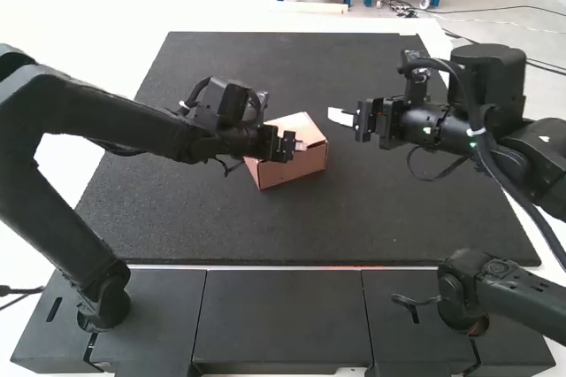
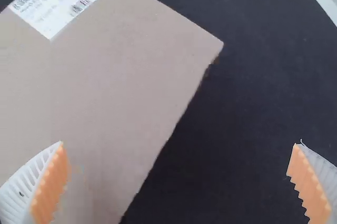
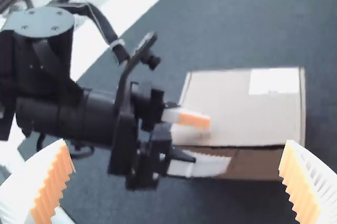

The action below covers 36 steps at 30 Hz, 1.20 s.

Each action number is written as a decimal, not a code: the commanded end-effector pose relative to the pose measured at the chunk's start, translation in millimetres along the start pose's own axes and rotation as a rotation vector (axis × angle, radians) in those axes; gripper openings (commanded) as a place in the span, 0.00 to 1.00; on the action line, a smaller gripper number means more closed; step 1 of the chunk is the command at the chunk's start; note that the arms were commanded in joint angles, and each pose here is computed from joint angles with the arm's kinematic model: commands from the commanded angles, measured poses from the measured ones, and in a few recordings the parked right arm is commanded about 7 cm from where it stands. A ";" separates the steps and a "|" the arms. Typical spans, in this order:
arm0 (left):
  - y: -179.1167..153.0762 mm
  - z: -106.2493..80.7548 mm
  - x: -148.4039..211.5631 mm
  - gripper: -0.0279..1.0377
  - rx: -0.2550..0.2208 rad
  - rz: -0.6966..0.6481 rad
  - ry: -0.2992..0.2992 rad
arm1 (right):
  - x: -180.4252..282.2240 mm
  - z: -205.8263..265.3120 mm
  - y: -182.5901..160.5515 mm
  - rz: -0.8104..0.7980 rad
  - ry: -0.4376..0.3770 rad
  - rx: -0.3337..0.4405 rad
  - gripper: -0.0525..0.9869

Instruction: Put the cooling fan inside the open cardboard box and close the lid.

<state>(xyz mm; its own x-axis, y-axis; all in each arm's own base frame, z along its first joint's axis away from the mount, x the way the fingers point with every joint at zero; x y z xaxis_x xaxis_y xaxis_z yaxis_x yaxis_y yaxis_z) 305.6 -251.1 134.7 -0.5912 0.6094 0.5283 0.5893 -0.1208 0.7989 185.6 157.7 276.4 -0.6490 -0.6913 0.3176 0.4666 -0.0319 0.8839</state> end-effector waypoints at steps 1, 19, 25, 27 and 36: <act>65.4 17.1 40.4 0.94 -0.095 -0.186 0.159 | 23.0 -13.4 16.9 -0.066 -0.146 0.075 0.93; 61.4 110.6 286.2 0.94 -0.301 -0.741 0.939 | 98.0 -99.3 15.2 -0.478 -0.764 0.432 0.91; 31.6 99.7 333.6 0.94 -0.324 -0.912 1.060 | 126.6 -130.5 8.2 -0.639 -0.991 0.372 0.92; 31.3 95.4 343.4 0.94 -0.360 -0.942 1.090 | 135.3 -136.1 10.6 -0.687 -1.043 0.373 0.93; 24.1 95.7 344.0 0.94 -0.459 -1.037 1.181 | 128.8 -151.8 -2.2 -0.800 -1.047 0.415 0.93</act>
<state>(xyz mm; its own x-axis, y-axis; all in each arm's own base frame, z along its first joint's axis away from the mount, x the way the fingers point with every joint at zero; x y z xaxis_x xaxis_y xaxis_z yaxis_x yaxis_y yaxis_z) 168.8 28.2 317.1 -0.8135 -0.2834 -0.5079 -0.4134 -0.3325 0.8477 192.6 -42.8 264.9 -0.8863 0.2994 -0.3532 -0.3094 0.1847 0.9328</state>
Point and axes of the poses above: each hand's point on the last joint's axis, 136 mm out from that joint toward the fingers, its own x axis back along the fingers, its own z axis along the line the jaws close on, y = z × x, the point moved 3 cm from there along x, back along the fingers, and after that the axes turned 4 degrees about -x, right-handed, at the moved point
